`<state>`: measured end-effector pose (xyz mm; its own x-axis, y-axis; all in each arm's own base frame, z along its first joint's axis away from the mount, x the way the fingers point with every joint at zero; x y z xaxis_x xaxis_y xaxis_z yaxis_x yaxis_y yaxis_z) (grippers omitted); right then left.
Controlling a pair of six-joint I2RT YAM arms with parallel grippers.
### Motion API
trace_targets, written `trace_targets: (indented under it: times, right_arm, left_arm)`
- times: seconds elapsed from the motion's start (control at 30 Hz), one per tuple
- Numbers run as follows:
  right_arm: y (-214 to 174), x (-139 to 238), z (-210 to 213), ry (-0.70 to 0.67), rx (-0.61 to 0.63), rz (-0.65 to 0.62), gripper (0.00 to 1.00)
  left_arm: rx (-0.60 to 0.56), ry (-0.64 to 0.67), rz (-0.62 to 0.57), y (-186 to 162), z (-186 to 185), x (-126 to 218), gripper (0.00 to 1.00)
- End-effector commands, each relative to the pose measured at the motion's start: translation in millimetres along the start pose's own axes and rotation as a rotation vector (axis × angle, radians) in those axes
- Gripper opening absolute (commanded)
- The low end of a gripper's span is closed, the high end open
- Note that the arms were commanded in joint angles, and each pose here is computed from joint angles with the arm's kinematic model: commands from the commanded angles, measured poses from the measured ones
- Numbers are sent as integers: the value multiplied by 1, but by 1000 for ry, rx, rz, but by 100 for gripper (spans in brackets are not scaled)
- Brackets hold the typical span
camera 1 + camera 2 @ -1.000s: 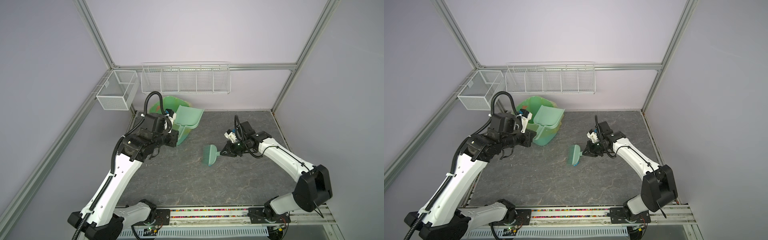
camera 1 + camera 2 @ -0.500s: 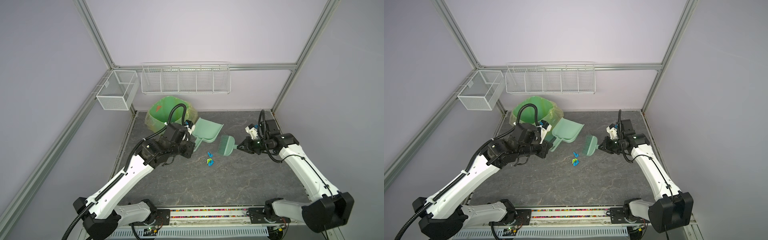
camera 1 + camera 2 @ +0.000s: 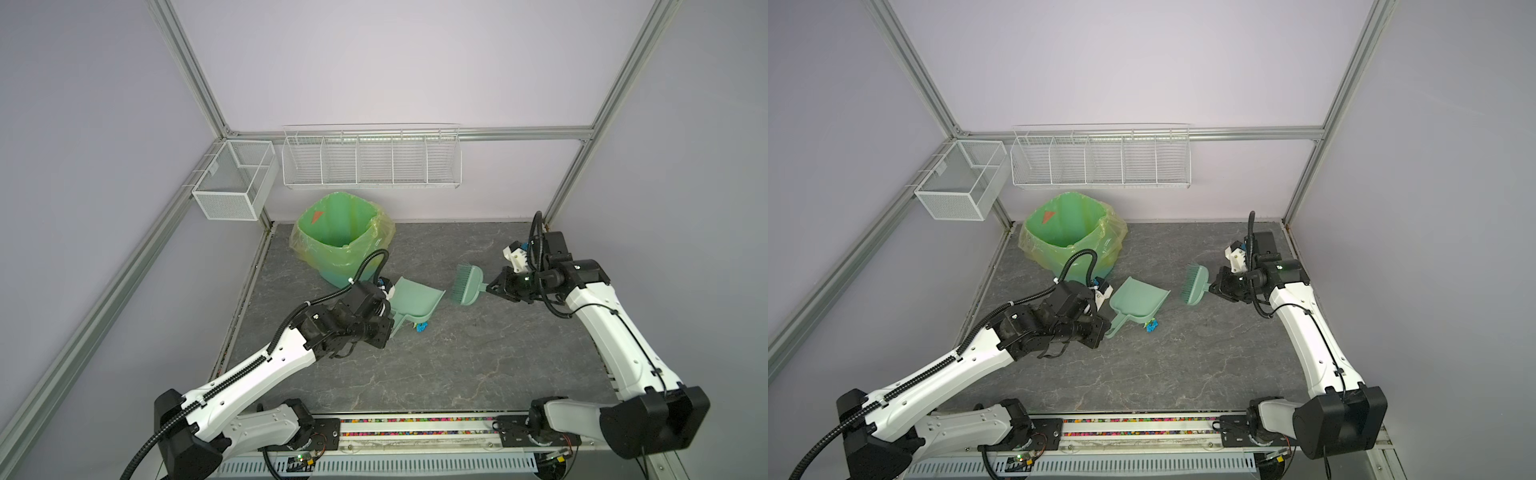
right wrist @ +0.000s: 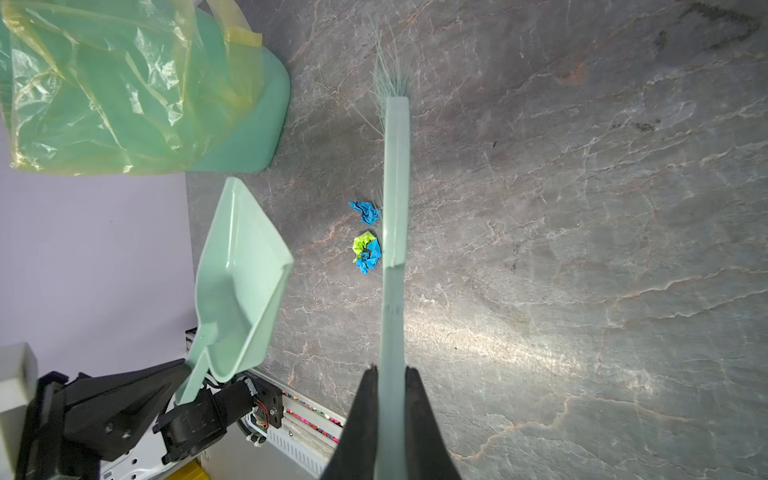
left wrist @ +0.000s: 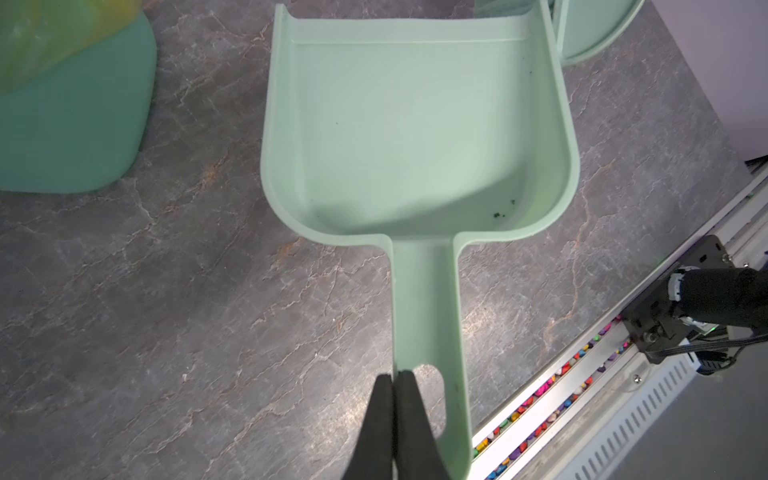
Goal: Sweep away the paper scraps from the table
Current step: 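Set the dustpan on the table beside the scraps with the left gripper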
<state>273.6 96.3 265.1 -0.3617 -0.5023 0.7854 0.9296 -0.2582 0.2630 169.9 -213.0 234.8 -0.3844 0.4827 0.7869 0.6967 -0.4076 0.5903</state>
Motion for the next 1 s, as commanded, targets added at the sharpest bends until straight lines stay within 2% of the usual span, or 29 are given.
trace_targets:
  times: [0.0,0.23,0.4,0.53,0.67,0.97]
  right_arm:
    - [6,-3,0,1,20,8,7]
    - [15,-12,0,-5,17,18,7]
    - [24,-10,0,-58,47,-12,7]
    - [20,-18,1,-109,76,-7,7]
    - [9,-30,13,-181,173,20,7]
    - [12,-45,28,-342,339,75,7]
  left_arm:
    - [31,21,-5,-11,5,3,0]
    - [87,38,74,-49,14,-10,0]
    - [65,96,111,-61,15,-15,0]
    - [22,185,205,-68,14,-30,0]
    - [17,209,283,-76,13,-39,0]
    - [-9,189,298,-75,5,-34,0]
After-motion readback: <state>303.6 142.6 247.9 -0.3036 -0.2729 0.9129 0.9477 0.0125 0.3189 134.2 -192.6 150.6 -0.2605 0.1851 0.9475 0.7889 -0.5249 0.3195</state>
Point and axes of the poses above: each gripper's point midway between its finger pads, its own x axis back along the fingers, its own z axis along the line the jaws close on, y = z × x, the point moved 5 cm from there along x, back along the fingers, and after that the axes turned 4 degrees about -x, right-handed, at the moved point
